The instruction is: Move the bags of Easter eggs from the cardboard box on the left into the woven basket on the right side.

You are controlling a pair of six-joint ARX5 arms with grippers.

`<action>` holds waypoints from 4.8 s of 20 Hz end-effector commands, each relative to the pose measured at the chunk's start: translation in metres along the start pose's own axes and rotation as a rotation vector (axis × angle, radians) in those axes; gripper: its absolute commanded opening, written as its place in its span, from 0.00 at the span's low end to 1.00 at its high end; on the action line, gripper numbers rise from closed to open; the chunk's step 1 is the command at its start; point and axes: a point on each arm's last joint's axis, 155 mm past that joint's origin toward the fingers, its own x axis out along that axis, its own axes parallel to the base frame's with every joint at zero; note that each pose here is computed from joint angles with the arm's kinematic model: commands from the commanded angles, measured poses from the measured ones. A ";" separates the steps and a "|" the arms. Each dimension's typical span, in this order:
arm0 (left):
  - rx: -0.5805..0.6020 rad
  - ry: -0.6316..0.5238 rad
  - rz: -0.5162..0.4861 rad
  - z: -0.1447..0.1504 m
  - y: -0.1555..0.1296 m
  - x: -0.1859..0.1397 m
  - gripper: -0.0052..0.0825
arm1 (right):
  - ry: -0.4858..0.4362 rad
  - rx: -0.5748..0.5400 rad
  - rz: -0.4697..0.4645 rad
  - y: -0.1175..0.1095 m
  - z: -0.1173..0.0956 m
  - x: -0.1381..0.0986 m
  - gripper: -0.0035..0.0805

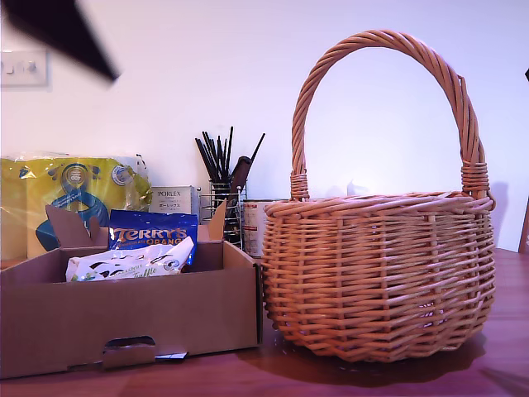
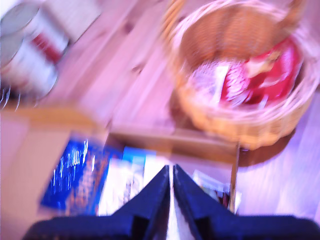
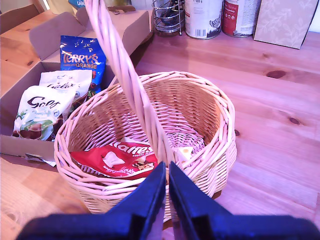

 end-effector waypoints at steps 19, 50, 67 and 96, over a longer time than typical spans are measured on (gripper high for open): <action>-0.707 0.353 0.066 -0.092 0.016 0.090 0.95 | -0.034 -0.003 0.003 0.001 0.013 -0.004 0.03; -0.651 0.367 -0.070 -0.031 -0.006 0.106 0.03 | -0.033 -0.003 0.003 0.001 0.012 -0.004 0.03; -0.657 0.172 -0.410 0.074 -0.027 0.060 0.03 | -0.033 -0.003 0.000 0.001 0.012 -0.004 0.03; -0.529 0.144 -0.473 0.115 -0.102 0.122 0.32 | -0.013 0.003 0.010 0.002 0.007 -0.004 0.03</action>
